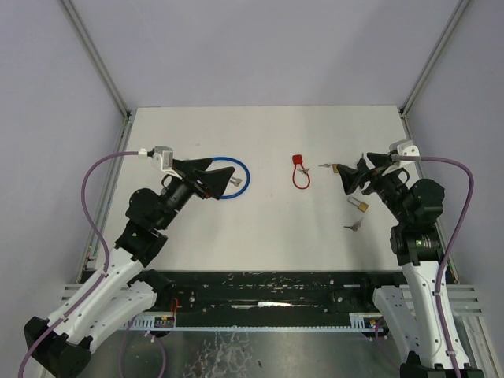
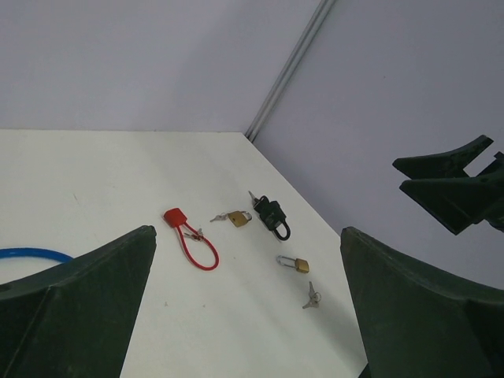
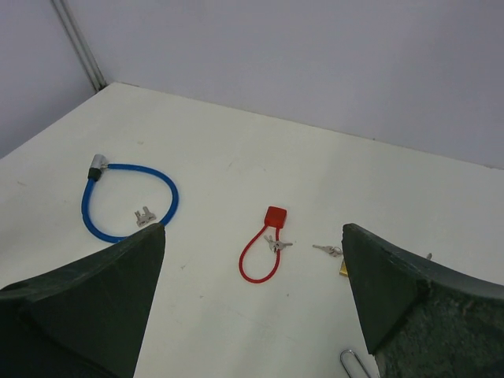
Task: Lock with the key
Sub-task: Reset both arms
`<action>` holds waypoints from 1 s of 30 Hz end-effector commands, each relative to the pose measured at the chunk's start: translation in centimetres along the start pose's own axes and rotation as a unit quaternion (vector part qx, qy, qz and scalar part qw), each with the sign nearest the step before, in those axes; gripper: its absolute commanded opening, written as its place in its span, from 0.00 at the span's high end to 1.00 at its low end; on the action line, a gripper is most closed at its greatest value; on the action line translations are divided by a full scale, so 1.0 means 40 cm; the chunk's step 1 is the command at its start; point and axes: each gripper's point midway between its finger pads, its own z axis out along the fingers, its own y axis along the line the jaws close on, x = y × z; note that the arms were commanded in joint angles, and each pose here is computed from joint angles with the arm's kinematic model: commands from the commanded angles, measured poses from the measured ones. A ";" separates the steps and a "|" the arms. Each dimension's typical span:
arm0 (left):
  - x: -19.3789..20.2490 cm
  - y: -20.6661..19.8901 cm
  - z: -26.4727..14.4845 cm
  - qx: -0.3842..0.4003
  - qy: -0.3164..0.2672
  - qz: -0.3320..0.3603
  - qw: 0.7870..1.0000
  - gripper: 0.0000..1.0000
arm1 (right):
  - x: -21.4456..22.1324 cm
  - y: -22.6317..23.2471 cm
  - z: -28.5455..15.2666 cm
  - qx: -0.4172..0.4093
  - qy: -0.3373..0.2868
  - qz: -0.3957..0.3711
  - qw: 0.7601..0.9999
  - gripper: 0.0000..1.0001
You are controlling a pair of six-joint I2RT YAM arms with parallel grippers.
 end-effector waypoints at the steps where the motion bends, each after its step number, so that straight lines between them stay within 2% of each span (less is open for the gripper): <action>1: -0.022 -0.031 -0.010 0.031 -0.009 0.021 0.999 0.00 | -0.082 -0.011 -0.010 0.024 -0.035 0.001 0.999 0.01; 30: 0.005 -0.046 -0.012 0.057 0.005 0.025 0.998 0.00 | -0.081 -0.014 -0.013 0.024 -0.033 -0.023 0.999 0.01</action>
